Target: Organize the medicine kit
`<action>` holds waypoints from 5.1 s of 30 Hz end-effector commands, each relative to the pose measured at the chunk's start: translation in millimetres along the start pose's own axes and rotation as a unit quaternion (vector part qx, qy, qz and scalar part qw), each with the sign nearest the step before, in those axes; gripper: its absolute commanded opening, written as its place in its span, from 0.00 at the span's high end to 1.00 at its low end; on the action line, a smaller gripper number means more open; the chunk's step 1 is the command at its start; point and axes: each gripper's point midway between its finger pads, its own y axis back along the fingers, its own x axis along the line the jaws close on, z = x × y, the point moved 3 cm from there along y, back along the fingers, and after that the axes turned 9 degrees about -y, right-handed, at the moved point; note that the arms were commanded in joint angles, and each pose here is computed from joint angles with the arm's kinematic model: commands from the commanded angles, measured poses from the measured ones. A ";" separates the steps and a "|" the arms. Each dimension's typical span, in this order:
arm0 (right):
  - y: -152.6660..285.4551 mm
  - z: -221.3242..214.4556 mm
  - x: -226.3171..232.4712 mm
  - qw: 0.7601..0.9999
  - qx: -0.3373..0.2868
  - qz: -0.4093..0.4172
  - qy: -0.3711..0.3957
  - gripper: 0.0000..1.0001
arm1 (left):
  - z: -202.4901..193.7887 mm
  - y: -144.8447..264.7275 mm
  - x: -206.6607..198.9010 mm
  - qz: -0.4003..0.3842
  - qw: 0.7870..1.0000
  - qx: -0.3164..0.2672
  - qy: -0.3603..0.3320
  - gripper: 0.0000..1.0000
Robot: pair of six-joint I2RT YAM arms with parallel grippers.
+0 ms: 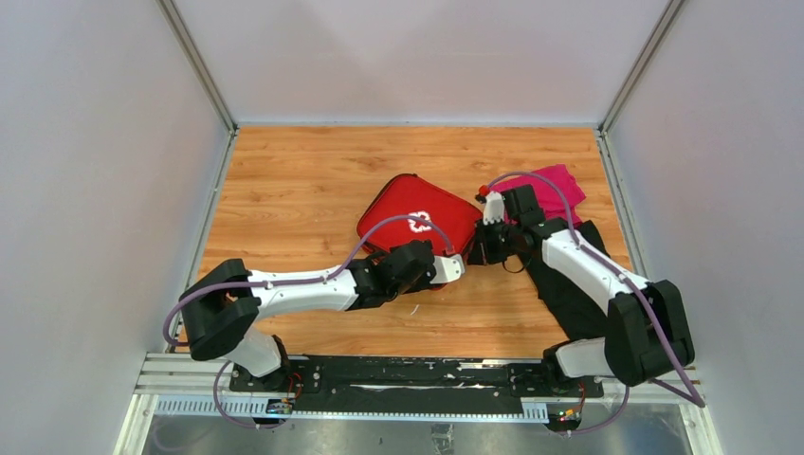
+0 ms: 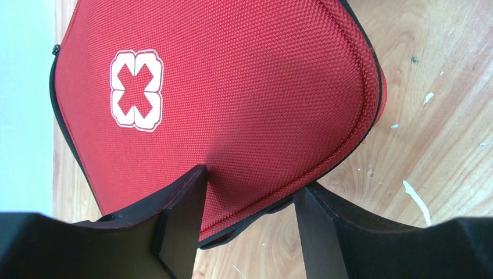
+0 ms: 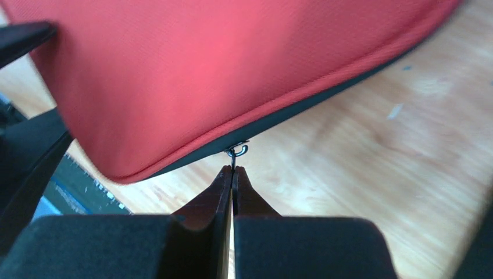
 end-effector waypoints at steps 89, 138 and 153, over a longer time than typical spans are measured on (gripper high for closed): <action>-8.1 49.4 -15.6 0.998 -0.038 -0.023 -0.055 1.00 | -40.6 -2.2 98.0 -0.009 0.784 -0.114 0.610 0.17; -17.7 38.0 -14.5 0.994 -0.020 -0.104 -0.010 1.00 | -138.5 -101.9 194.0 0.058 0.728 0.000 0.683 0.43; -20.8 44.3 -17.7 0.994 -0.019 -0.111 -0.001 1.00 | -132.4 -41.1 154.6 0.064 0.692 -0.032 0.718 0.95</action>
